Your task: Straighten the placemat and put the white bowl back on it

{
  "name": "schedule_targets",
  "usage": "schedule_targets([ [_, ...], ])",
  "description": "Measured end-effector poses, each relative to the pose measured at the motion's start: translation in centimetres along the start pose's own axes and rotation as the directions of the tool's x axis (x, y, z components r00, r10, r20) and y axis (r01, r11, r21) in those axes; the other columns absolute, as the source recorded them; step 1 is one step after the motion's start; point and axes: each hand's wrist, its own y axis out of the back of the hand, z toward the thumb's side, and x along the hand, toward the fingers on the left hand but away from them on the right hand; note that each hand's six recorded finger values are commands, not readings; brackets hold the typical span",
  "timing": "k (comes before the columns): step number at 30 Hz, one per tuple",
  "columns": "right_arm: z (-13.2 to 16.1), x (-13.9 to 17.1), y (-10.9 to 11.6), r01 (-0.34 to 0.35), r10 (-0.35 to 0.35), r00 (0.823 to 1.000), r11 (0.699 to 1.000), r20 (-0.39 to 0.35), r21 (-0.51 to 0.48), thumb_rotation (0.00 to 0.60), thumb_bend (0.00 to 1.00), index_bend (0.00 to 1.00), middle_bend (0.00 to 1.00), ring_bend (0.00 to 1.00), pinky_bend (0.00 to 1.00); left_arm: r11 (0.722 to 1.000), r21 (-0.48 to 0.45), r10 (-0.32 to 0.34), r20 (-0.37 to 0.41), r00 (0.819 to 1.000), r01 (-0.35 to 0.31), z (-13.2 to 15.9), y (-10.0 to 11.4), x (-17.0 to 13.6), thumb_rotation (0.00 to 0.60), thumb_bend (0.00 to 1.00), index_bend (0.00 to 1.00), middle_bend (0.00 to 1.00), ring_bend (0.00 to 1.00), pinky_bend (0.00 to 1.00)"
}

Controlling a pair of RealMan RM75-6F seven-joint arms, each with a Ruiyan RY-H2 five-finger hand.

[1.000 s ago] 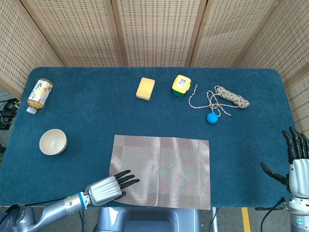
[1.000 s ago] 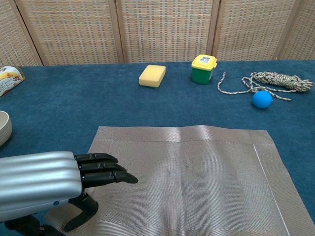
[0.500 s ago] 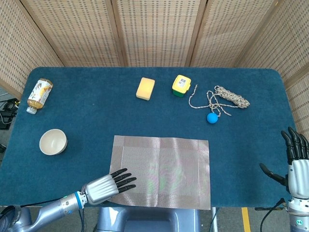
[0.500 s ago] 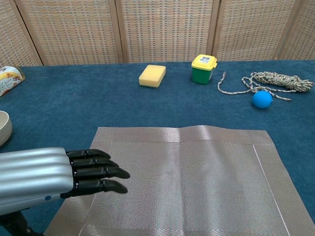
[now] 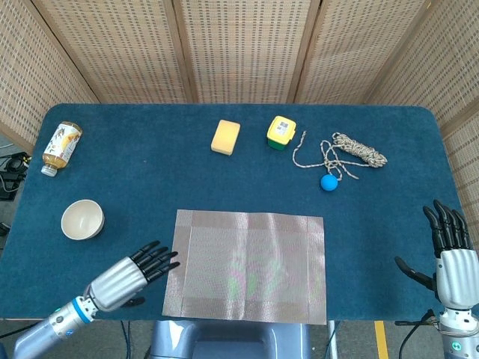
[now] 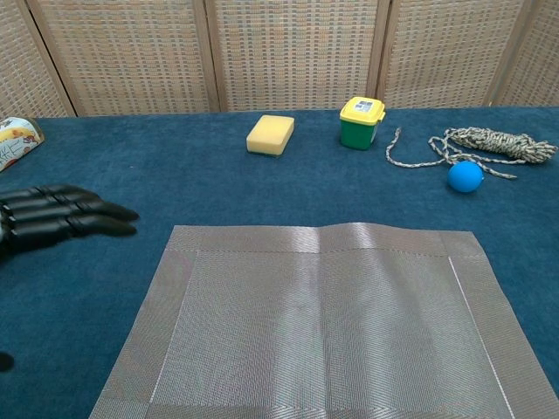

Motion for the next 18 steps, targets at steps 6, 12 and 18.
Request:
schedule_targets([
  [6,0.2,0.1,-0.6,-0.023,0.023,1.000,1.000,-0.001,0.008,0.600,0.25,0.05,0.00,0.00,0.00,0.999,0.023,0.050,-0.167,0.985,-0.047,-4.6,1.1,-3.3,0.600,0.00,0.07,0.00,0.00,0.00],
  [12,0.4,0.3,-0.9,-0.037,0.037,0.999,0.999,-0.008,0.011,0.600,0.25,0.05,0.00,0.00,0.00,0.996,0.087,0.057,-0.301,0.952,-0.032,-8.8,0.7,-5.9,0.600,0.00,0.13,0.00,0.00,0.00],
  [18,0.7,0.5,-1.3,-0.054,0.054,0.998,0.998,-0.015,0.011,0.600,0.25,0.05,0.00,0.00,0.00,0.994,0.107,0.068,-0.436,0.897,-0.024,-12.8,-0.3,-7.9,0.600,0.00,0.19,0.00,0.00,0.00],
])
